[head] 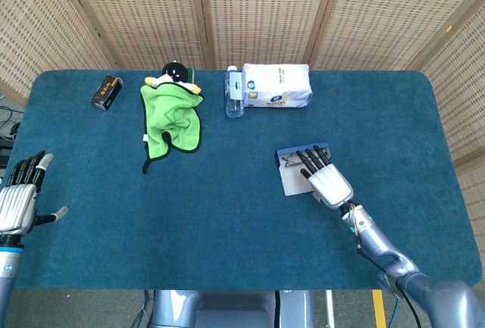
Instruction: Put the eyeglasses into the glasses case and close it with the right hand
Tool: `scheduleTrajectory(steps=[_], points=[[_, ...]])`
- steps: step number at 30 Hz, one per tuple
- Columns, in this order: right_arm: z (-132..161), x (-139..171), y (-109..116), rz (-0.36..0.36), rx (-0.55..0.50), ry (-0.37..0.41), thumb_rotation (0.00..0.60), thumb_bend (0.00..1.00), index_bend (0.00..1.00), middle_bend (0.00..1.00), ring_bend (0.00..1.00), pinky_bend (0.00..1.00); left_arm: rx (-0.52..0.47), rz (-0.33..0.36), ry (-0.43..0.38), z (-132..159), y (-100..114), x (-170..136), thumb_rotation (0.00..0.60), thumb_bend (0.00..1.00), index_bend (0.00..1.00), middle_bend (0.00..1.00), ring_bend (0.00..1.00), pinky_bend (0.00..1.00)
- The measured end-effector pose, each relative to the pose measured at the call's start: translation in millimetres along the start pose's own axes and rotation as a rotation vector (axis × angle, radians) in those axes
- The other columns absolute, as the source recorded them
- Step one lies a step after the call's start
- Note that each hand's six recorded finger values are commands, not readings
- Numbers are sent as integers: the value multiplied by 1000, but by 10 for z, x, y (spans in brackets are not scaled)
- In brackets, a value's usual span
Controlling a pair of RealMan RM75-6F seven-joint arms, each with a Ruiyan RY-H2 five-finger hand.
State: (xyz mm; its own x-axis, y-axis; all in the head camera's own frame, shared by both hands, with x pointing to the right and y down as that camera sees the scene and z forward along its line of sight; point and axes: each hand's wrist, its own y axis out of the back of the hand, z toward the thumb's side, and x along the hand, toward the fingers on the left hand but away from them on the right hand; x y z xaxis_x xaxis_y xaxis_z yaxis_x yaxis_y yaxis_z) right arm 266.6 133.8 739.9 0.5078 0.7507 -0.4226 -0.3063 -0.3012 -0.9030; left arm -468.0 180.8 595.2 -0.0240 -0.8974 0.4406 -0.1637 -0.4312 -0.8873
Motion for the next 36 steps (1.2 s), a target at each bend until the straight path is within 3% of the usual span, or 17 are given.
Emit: scheduleTrajectory(steps=[25, 36], points=[[72, -108, -94, 20, -1, -18, 600, 262, 345, 60, 0, 0, 0, -4, 7, -16, -9, 17, 600, 8, 0, 0, 0, 0], [9, -176, -78, 4, -17, -60, 600, 354, 377, 85, 0, 20, 1, -5, 9, -19, -15, 22, 600, 8, 0, 0, 0, 0]])
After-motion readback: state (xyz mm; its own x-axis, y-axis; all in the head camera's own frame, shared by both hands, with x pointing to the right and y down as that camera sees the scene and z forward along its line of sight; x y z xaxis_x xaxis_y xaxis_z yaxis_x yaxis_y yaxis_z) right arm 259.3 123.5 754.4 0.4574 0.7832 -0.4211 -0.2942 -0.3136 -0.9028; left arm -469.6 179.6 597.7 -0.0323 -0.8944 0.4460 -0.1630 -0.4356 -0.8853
